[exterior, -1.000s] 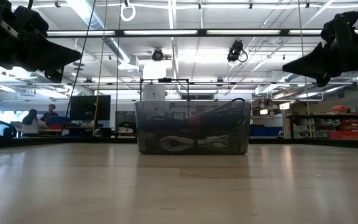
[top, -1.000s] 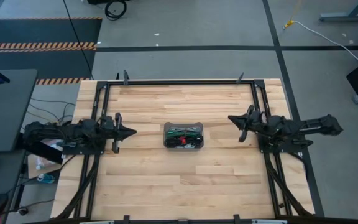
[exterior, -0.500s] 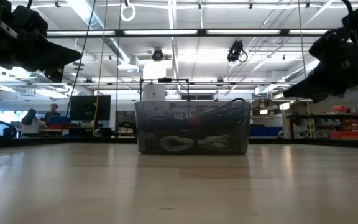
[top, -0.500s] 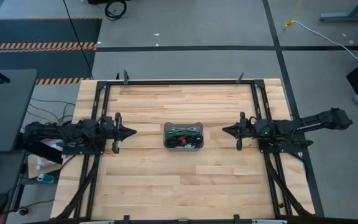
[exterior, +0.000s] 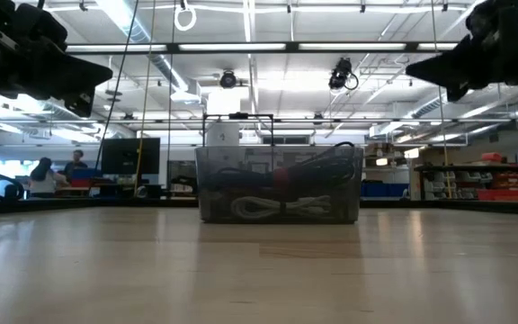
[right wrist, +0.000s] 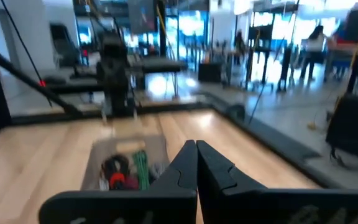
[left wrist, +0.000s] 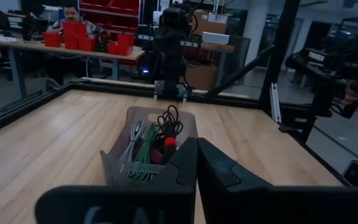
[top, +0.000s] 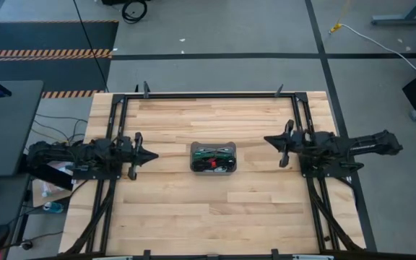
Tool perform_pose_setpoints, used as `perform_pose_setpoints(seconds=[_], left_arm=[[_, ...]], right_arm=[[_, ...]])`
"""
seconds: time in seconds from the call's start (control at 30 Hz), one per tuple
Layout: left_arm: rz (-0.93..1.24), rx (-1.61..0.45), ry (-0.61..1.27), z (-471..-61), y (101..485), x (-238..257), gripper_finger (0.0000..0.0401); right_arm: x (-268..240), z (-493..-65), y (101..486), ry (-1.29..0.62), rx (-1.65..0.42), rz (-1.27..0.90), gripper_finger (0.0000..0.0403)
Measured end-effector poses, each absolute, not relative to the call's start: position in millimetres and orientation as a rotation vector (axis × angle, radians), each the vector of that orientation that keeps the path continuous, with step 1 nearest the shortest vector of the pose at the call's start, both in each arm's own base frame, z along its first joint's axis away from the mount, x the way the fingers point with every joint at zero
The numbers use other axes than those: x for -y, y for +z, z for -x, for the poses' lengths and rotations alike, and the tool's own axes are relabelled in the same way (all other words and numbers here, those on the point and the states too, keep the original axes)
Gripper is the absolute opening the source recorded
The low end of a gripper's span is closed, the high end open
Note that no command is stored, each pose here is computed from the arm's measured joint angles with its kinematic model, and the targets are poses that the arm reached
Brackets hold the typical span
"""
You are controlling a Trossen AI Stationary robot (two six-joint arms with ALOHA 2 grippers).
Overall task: Pick and place USB-C Cables
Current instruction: Return to Home Position
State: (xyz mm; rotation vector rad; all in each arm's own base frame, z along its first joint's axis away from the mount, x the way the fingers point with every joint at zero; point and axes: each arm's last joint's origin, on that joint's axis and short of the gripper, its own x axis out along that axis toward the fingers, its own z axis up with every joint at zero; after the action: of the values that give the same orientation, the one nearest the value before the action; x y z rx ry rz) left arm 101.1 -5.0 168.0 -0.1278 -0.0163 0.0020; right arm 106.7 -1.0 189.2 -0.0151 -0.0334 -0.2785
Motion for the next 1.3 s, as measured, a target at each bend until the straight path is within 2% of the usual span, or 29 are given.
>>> perform_pose_setpoints(seconds=[0.17, 0.4, 0.57, 0.8, 1.03, 1.3], left_arm=[[0.128, 0.017, 0.002, -101.1, 168.0, 5.0, 0.0009], [0.129, 0.018, 0.002, -101.1, 168.1, 5.0, 0.0009], [0.137, 0.020, 0.001, -101.1, 168.3, 5.1, 0.0009], [0.149, 0.019, 0.001, -101.1, 168.2, 5.0, 0.0009], [0.148, 0.020, 0.001, -101.2, 168.1, 5.1, 0.0009], [0.148, 0.020, 0.001, -101.1, 168.2, 5.0, 0.0009]], right_arm=[[1.6, -98.0, 190.3, -0.273, 0.054, 0.031, 0.0000], [-2.1, -92.0, 185.8, -0.120, 0.033, -0.013, 0.0000], [-4.9, -90.0, 176.3, -0.024, -0.118, -0.073, 0.0000], [-3.4, -90.2, 176.3, -0.076, -0.110, -0.044, 0.0000], [2.7, -89.4, 179.2, -0.286, -0.091, 0.076, 0.0000], [-1.5, -90.2, 177.7, -0.139, -0.099, 0.021, 0.0000]])
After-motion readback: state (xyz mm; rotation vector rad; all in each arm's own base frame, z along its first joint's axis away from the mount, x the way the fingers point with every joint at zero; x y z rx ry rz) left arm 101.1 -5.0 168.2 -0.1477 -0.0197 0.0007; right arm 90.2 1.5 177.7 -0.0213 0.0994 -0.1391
